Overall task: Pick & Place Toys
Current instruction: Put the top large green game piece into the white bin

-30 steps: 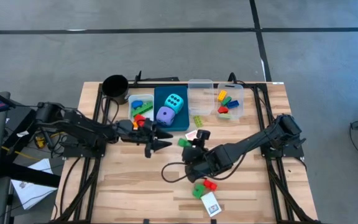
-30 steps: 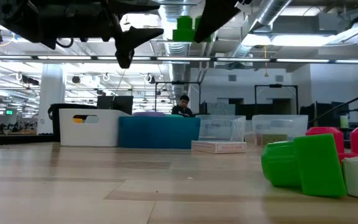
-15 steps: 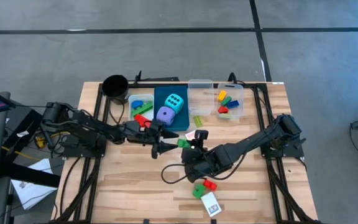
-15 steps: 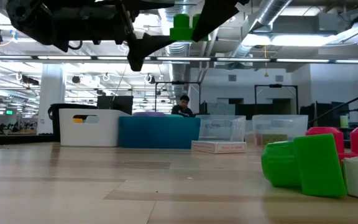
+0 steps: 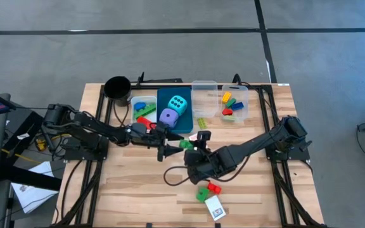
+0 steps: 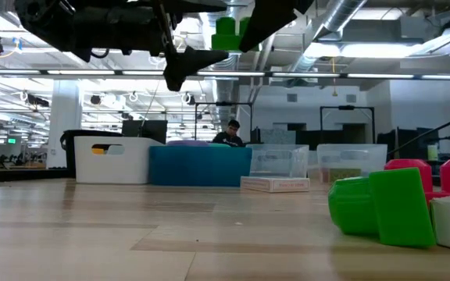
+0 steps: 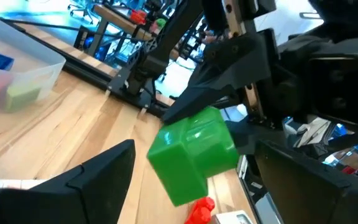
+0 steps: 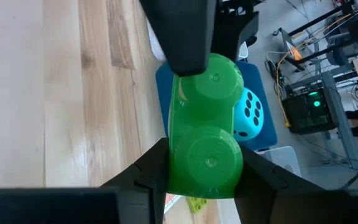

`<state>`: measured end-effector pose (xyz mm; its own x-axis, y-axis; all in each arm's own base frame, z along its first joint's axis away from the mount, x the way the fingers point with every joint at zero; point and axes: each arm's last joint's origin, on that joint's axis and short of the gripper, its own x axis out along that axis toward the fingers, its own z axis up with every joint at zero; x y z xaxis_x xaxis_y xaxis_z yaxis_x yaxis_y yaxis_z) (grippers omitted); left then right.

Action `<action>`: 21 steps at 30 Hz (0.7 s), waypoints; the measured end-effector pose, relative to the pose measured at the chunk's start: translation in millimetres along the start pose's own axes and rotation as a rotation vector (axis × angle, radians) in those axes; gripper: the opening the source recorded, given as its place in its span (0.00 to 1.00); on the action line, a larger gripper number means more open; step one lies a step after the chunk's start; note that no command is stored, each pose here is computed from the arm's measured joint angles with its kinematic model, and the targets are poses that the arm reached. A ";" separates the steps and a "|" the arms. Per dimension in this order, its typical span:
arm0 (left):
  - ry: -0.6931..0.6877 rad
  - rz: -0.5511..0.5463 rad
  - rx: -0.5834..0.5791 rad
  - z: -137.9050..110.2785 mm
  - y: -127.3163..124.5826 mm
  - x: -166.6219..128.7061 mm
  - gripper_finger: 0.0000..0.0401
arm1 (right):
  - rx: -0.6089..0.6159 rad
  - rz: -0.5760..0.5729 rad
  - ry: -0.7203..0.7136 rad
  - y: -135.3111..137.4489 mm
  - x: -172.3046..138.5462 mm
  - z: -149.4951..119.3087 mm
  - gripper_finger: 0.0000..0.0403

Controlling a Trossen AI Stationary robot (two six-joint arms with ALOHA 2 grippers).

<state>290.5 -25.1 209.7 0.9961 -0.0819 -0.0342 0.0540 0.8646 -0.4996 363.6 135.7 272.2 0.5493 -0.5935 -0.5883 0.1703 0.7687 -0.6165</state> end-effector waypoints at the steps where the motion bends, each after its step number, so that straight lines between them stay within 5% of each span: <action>1: -0.001 0.000 0.000 0.1 0.0 0.0 0.80 | 0.005 -0.001 -0.001 -0.7 0.8 0.5 0.32; 15: -0.033 0.066 0.002 1.8 4.1 -0.1 0.70 | 0.022 0.001 -0.031 -5.6 7.4 6.9 0.32; 21: -0.037 0.065 0.101 2.7 3.3 -0.2 0.54 | 0.020 0.001 -0.030 -5.6 7.4 6.8 0.32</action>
<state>290.6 -21.0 210.4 0.9995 -0.0076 -0.0306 -0.0056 0.9132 -0.4075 372.3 128.6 274.9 0.5741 -0.5851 -0.5728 0.1855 0.7743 -0.6050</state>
